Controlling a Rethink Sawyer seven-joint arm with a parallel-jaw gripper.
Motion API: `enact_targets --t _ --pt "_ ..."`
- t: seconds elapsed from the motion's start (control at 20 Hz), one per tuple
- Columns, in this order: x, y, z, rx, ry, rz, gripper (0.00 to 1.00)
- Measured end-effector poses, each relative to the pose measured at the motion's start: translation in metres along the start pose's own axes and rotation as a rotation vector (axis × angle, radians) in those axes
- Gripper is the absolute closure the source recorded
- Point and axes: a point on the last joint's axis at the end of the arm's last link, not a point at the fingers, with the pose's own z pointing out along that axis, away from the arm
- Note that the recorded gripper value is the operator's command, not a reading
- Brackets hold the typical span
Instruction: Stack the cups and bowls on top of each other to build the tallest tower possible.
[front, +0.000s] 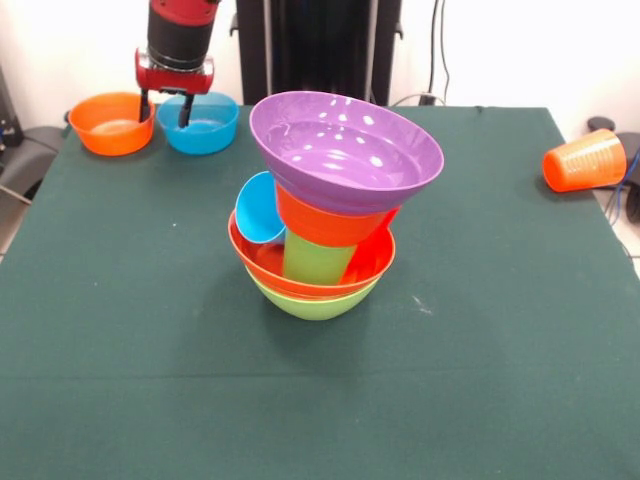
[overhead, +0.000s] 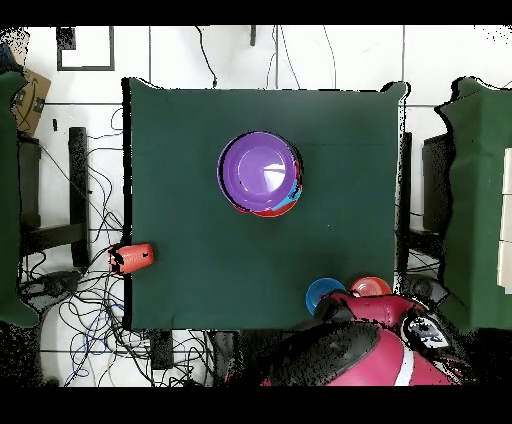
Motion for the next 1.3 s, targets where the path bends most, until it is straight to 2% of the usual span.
enact_targets --t 0.55,0.8,0.85,1.3 --pt "-0.003 -0.004 0.004 0.004 -0.003 0.005 0.0" --pt "-0.003 -0.007 0.007 -0.013 -0.014 0.029 0.0" --pt "-0.004 -0.008 0.009 -0.02 -0.02 0.039 1.0" --pt "-0.001 -0.02 0.006 -0.022 -0.004 0.071 1.0"
